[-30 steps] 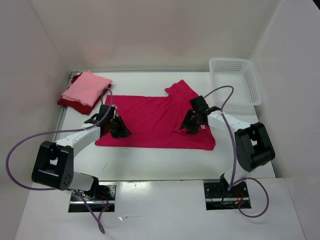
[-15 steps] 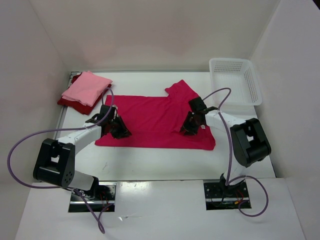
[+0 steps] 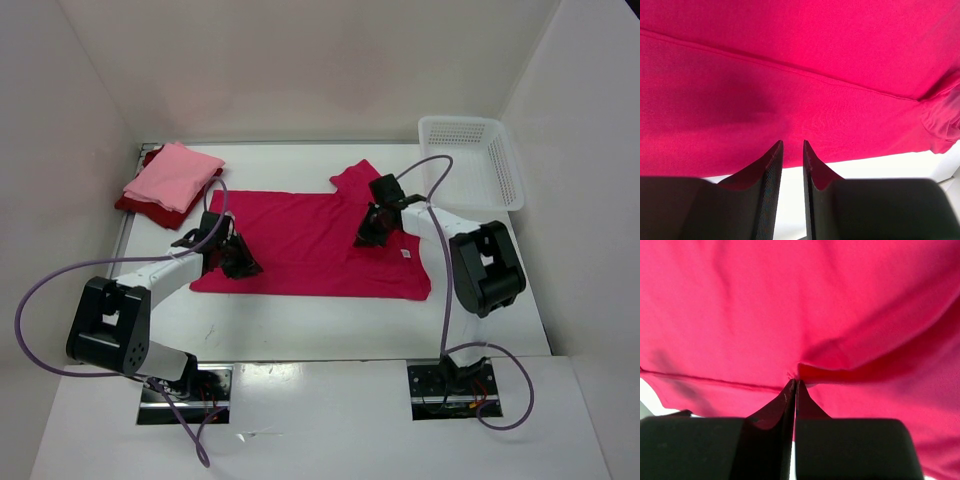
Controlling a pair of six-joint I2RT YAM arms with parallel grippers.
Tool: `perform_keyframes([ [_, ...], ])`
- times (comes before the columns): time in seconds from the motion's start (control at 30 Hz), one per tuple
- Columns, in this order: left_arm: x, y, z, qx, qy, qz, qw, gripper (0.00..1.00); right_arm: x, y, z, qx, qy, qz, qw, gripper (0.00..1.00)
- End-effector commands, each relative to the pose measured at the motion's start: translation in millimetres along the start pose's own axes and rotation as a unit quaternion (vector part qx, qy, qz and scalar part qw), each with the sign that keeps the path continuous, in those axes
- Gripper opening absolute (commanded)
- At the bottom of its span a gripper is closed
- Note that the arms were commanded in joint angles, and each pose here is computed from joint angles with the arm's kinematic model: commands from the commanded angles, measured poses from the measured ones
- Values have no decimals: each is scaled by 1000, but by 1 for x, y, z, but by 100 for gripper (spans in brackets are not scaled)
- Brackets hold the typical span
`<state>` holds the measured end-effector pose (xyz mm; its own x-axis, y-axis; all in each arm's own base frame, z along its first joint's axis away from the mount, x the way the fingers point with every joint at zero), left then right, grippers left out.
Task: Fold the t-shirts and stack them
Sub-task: Fold the flattened tshirt in 1/3 of the way
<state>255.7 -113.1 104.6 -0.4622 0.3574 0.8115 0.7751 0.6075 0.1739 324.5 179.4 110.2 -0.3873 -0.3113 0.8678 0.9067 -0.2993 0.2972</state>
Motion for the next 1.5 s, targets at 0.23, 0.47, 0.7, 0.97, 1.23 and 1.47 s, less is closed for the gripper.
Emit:
perform_keyframes([
  [0.23,4,5,-8,-10,-18,-16,1000,30,-30,29,46,82,4,-9,997,26],
  [0.47,21,16,-21,-21,-25,-51,998,30,-14,24,63,105,10,-20,994,45],
  [0.7,19,21,-32,-63,-18,-48,997,30,29,-3,43,86,27,-49,995,8],
  [0.97,-11,-7,-47,-124,10,-5,992,28,3,-61,42,109,48,22,993,0],
  [1.23,-34,-27,-23,-152,80,34,985,27,-20,-75,47,125,33,46,991,0],
  [1.47,-37,-60,30,-81,126,136,979,27,-29,-111,23,130,9,78,989,0],
])
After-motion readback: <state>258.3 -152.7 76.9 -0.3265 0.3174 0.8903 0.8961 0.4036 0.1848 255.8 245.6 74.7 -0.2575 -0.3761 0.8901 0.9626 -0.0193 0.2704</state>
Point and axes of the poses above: each gripper's point midway between its finger pads, its own x axis back along the fingers, its own z axis along the line the jaws close on, y = z × x, the point moved 7 cm from there along x, back along the fingers, and after that the axes turned 10 degrees about x, right-handed, at the moved point
